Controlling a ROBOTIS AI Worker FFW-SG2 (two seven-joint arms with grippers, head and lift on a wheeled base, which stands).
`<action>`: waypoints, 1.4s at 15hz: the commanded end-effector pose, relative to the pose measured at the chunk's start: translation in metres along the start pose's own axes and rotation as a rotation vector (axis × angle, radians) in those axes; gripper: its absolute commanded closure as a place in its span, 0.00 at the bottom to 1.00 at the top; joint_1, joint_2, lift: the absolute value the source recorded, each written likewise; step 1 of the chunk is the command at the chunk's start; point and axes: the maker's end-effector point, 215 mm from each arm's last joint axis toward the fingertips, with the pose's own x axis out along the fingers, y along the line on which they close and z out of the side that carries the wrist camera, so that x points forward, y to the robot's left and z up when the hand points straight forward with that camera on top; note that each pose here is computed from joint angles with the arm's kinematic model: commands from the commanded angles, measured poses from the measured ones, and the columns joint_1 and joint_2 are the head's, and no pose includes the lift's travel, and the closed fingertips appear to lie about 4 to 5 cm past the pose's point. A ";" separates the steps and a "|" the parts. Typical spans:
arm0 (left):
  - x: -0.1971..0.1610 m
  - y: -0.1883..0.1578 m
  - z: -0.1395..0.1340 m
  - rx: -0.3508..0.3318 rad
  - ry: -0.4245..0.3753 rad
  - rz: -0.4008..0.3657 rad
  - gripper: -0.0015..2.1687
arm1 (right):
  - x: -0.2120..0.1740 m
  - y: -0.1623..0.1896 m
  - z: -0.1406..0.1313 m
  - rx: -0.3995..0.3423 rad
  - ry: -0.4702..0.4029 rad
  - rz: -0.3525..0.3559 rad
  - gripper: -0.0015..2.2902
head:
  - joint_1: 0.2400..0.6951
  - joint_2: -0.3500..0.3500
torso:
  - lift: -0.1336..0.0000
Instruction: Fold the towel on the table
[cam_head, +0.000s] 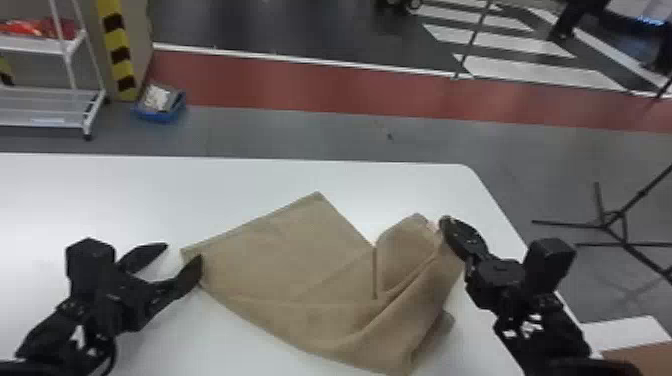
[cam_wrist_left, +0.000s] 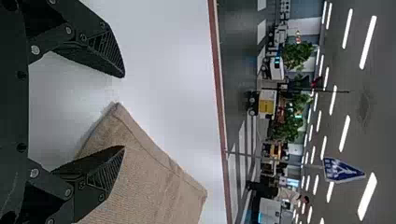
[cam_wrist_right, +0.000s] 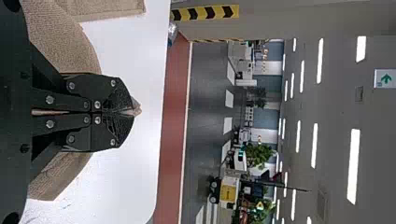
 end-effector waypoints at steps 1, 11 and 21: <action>0.000 0.001 -0.002 0.003 0.007 0.002 0.19 | 0.001 0.003 0.001 -0.001 -0.002 0.005 0.57 | 1.00 0.14 | 0.15; 0.001 0.005 0.003 0.015 -0.002 0.004 0.25 | 0.002 0.002 -0.001 -0.001 0.001 0.004 0.57 | 1.00 0.16 | 0.15; 0.000 0.009 -0.001 0.026 0.009 0.017 0.72 | 0.006 0.001 0.003 0.000 -0.013 0.002 0.57 | 1.00 0.15 | 0.15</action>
